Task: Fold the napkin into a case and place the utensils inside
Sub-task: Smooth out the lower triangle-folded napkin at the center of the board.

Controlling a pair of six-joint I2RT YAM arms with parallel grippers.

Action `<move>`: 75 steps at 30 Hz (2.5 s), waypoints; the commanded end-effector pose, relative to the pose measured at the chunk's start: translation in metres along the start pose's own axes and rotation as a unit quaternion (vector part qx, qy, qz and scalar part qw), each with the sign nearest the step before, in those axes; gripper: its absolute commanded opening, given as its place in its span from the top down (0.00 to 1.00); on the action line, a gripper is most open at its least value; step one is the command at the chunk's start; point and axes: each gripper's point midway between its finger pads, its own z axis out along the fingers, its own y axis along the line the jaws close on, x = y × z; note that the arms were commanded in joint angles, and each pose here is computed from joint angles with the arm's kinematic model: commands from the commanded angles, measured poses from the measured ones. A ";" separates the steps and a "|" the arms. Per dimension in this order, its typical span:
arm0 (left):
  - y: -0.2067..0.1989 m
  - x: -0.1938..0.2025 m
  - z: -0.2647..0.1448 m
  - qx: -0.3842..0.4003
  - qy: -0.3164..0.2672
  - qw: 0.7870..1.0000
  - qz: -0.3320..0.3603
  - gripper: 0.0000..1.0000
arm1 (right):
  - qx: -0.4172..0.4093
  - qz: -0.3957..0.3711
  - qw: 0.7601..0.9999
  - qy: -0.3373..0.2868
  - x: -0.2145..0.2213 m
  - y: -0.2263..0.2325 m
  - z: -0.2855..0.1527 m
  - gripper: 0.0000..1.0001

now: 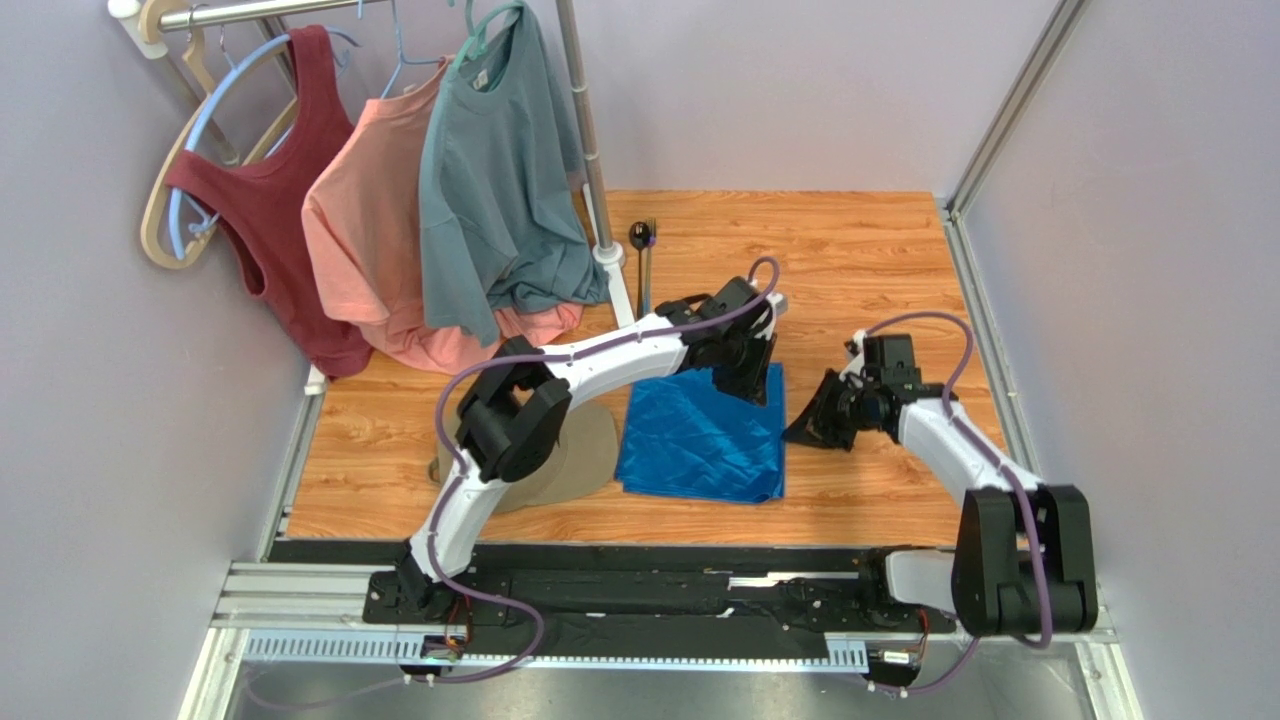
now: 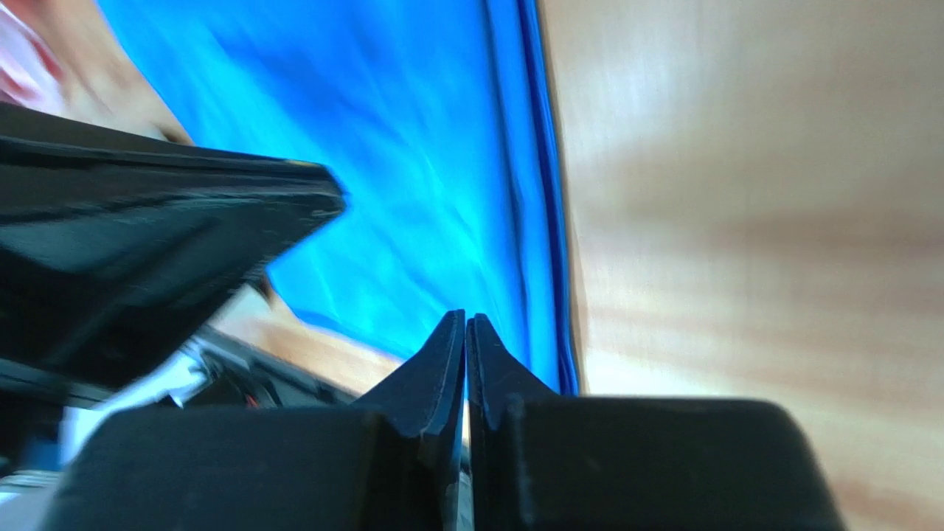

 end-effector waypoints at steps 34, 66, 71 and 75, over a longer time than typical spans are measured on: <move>-0.081 0.117 0.029 0.099 0.106 0.989 -0.002 1.00 | 0.114 0.082 0.990 0.013 0.070 -0.059 -0.005 1.00; -0.094 0.142 0.027 0.151 0.107 0.983 -0.023 1.00 | 0.132 0.071 0.988 -0.019 0.052 -0.060 -0.018 1.00; -0.078 0.149 0.041 0.128 0.115 0.985 -0.015 1.00 | 0.127 0.066 0.990 -0.017 0.049 -0.056 -0.018 1.00; -0.090 0.135 0.032 0.139 0.104 0.985 0.011 1.00 | 0.117 0.065 0.991 -0.018 0.046 -0.050 -0.019 1.00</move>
